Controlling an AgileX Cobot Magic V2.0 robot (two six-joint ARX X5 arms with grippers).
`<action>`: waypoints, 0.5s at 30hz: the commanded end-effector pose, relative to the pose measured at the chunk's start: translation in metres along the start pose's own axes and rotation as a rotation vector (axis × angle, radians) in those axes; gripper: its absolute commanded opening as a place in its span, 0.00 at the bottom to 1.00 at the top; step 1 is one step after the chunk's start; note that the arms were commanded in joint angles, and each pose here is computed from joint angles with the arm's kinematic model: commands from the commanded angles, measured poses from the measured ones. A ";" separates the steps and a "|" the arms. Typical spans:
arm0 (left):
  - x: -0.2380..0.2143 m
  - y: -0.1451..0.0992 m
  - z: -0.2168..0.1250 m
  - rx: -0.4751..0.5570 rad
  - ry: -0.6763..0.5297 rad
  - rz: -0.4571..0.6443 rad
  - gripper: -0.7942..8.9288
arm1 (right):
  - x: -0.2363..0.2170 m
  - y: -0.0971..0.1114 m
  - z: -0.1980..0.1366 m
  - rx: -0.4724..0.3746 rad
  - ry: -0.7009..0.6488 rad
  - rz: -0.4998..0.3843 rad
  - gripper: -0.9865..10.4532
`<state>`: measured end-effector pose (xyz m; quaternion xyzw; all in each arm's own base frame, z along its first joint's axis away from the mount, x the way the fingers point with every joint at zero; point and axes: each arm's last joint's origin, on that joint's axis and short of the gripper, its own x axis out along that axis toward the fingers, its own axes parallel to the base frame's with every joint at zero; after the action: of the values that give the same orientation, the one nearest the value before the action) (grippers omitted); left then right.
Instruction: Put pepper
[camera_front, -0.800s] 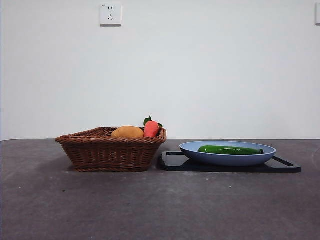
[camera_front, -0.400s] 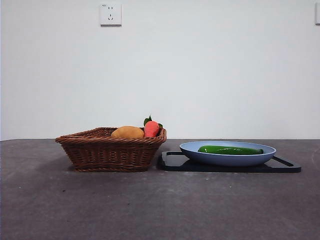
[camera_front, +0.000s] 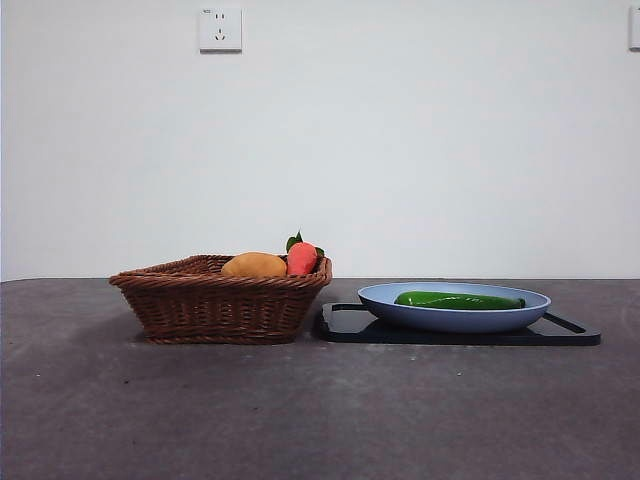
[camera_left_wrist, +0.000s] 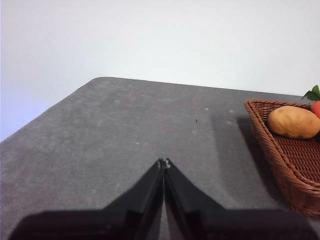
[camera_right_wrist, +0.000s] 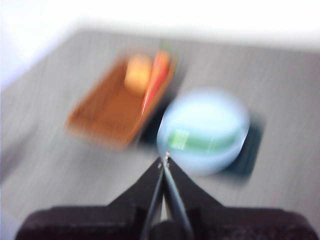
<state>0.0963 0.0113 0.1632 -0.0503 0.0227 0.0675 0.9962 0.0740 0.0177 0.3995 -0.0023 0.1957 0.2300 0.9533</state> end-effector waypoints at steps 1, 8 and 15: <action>0.000 0.000 0.001 -0.007 -0.010 0.001 0.09 | 0.011 -0.005 -0.018 -0.014 -0.102 -0.033 0.10; 0.000 0.000 0.001 -0.007 -0.010 0.001 0.09 | 0.047 -0.019 -0.092 -0.057 -0.304 -0.155 0.10; 0.000 0.000 0.001 -0.007 -0.010 0.001 0.09 | 0.080 -0.029 -0.163 0.035 -0.335 -0.218 0.10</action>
<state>0.0963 0.0113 0.1632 -0.0503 0.0227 0.0677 0.9962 0.0904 0.0111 0.2228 0.0122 0.0353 0.1217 0.9919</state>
